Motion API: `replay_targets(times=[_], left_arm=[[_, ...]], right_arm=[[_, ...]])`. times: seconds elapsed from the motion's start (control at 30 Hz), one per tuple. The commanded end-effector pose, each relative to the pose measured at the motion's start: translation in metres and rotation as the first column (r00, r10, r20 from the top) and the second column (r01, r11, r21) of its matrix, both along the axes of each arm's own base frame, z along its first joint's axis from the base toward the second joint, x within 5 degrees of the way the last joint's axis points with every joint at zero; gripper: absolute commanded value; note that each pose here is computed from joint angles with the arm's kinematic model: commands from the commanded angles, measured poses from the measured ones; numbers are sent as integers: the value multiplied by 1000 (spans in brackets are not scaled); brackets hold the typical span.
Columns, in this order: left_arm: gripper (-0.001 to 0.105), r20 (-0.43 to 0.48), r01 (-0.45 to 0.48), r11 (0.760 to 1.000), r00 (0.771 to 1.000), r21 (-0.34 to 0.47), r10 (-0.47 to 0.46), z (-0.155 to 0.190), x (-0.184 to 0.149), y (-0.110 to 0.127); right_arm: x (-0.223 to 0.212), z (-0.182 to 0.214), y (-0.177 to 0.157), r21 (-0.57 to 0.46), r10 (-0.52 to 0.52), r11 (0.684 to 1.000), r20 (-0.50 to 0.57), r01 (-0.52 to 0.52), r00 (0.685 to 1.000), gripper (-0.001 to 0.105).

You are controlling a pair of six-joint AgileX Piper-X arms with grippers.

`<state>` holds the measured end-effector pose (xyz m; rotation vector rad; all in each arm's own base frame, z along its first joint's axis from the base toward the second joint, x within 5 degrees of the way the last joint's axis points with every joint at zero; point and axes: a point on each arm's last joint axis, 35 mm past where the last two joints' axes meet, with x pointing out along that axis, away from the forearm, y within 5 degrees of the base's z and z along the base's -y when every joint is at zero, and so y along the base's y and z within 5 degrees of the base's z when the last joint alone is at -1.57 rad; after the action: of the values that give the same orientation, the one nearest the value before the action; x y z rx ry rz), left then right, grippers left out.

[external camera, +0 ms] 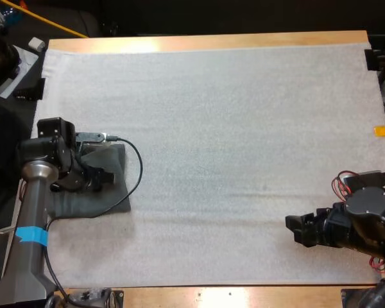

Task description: Pick towel from pile, fold and stack

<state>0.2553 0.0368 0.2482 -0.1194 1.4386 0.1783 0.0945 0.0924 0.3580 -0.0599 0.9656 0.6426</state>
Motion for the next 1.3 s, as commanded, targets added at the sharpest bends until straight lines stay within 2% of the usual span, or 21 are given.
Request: replay_targets(times=[0.0,0.23,0.47,0.53,0.6,0.73,0.87,1.0,1.13,1.27], left_arm=[[63,-2,-12,999,1000,-47,12,-13,-2,-2],[63,-14,-31,999,999,-40,31,-40,-2,-1],[63,-100,-55,997,994,-54,49,-68,0,1],[63,-88,-42,998,995,-49,37,-64,0,-1],[63,-131,-50,997,990,-59,42,-75,1,-1],[63,-142,-53,996,989,-74,42,-76,4,-1],[63,-80,-47,996,996,-76,41,-57,14,0],[63,35,-35,995,999,-96,39,-33,29,2],[63,146,-29,993,988,-117,46,-21,42,3],[63,204,-35,993,977,-117,59,-21,50,3]], right_arm=[[-1,4,0,22,20,1000,11,-20,1000,68],[2,7,6,101,60,993,12,-61,998,67],[2,8,8,137,65,988,6,-65,998,67],[3,9,7,135,60,989,20,-62,998,67],[4,10,9,152,59,986,26,-62,998,67],[4,11,9,159,59,985,31,-64,998,67],[4,11,9,154,62,986,34,-66,998,67],[4,12,8,153,60,986,38,-65,997,67],[4,12,9,154,58,986,48,-65,997,67],[5,13,9,160,58,985,56,-66,997,67]])
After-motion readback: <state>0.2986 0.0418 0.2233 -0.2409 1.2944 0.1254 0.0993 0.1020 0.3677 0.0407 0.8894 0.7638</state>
